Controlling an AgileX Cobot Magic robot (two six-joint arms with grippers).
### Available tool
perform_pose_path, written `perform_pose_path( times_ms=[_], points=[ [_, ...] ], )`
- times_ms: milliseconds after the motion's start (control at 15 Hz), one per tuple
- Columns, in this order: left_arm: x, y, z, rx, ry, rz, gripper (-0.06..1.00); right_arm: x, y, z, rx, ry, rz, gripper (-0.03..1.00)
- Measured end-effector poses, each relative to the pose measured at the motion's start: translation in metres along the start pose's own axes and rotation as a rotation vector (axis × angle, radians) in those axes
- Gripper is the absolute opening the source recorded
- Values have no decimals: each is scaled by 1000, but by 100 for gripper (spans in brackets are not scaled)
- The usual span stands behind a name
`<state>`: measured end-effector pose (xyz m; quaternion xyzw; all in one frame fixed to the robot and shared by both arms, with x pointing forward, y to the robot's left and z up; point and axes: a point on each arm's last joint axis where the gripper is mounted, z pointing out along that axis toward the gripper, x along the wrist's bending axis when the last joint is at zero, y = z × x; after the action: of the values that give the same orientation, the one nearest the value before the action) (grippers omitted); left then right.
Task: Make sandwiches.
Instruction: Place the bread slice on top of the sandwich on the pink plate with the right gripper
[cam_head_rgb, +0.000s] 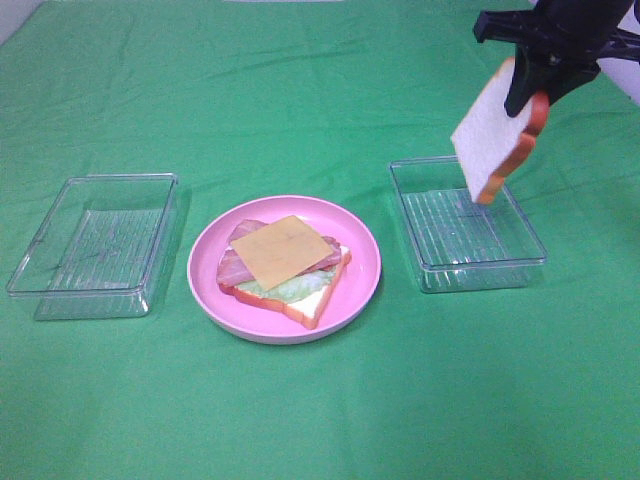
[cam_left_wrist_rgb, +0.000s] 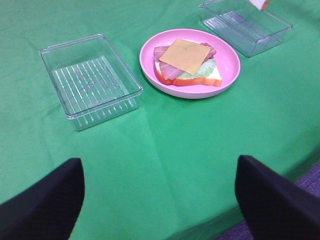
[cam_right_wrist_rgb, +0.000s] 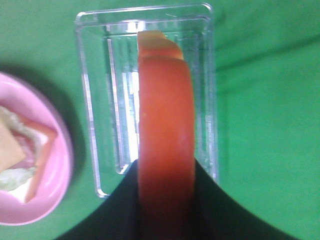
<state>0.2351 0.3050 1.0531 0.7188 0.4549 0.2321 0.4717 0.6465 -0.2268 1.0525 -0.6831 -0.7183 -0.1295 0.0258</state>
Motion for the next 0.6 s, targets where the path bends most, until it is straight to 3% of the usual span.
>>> perform_pose_path(
  times_ms=[200,533,600],
  points=[
    [0,0,0,0,0,0,78,20,-5,-21,-41,189,-29,20],
    [0,0,0,0,0,0,78,53,-27,10,15,746,-70,20],
    [0,0,0,0,0,0,78,54,-31,17,20,783,-54,20]
  ],
)
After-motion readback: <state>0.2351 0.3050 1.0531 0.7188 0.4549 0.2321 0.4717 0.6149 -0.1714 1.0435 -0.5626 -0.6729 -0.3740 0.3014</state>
